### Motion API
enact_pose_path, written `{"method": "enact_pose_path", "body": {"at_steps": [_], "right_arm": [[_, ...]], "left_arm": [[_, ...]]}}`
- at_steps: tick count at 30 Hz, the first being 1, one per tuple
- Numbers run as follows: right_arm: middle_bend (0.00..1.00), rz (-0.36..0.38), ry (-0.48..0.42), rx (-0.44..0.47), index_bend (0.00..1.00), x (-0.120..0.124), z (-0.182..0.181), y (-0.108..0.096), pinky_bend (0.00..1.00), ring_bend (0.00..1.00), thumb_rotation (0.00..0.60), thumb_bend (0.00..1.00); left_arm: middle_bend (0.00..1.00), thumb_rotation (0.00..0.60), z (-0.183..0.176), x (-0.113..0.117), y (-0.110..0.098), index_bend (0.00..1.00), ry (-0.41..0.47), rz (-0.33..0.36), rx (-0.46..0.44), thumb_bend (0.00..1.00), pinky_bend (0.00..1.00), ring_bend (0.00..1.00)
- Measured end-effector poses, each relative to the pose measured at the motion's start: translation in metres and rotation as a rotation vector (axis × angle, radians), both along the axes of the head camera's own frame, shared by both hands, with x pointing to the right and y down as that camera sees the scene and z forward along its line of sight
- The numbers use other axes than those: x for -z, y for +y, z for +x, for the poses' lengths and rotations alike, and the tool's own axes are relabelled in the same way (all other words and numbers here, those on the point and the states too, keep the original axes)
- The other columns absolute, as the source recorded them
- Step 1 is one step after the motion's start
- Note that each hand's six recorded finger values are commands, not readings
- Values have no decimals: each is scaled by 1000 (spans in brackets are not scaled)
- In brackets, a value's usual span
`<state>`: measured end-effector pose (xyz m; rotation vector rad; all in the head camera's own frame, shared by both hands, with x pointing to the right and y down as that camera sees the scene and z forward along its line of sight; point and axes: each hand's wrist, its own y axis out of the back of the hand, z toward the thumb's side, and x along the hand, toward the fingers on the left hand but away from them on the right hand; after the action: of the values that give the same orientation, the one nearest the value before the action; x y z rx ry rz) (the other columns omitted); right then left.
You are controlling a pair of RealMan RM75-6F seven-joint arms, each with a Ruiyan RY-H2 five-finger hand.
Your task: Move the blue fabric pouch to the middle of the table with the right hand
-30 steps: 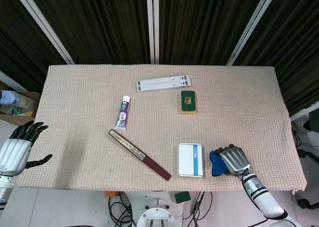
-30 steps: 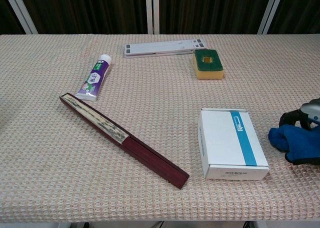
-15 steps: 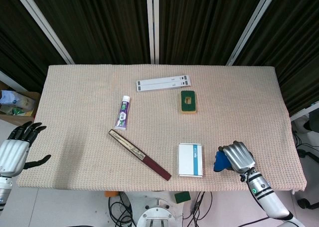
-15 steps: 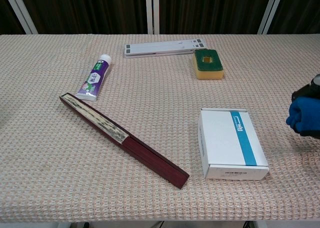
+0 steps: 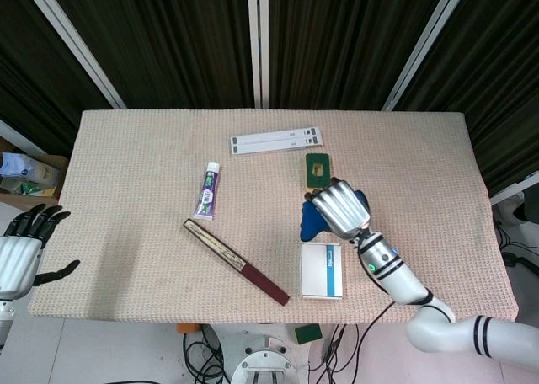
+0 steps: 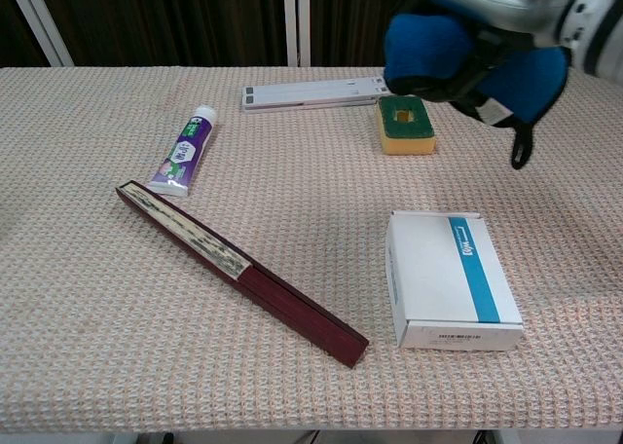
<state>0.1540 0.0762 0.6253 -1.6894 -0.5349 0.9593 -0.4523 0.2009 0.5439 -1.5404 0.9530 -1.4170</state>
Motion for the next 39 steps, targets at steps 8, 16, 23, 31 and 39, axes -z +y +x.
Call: {"method": "enact_pose_path", "body": {"at_steps": [8, 16, 23, 31, 39], "right_arm": [[11, -89, 55, 9, 0, -64, -65, -23, 11, 0, 600, 27], [0, -184, -5, -2, 0, -81, -100, -21, 0, 0, 600, 0], [0, -152, -44, -44, 0, -52, -57, -16, 0, 0, 600, 0], [0, -90, 44, -261, 0, -14, 125, 28, 0, 0, 600, 0], [0, 25, 195, -436, 0, 44, 265, 91, 0, 0, 600, 0]], "left_arm": [[157, 487, -4, 2, 0, 201, -3, 1, 7, 124, 180, 85], [157, 488, -9, -3, 4, 203, -13, -8, 28, 124, 180, 85], [157, 489, -8, -2, 5, 203, 4, 2, 30, 124, 180, 85], [157, 488, 1, -5, 4, 203, 15, 14, 8, 124, 180, 85], [157, 488, 2, -5, 6, 203, 13, 26, 16, 124, 180, 85]]}}
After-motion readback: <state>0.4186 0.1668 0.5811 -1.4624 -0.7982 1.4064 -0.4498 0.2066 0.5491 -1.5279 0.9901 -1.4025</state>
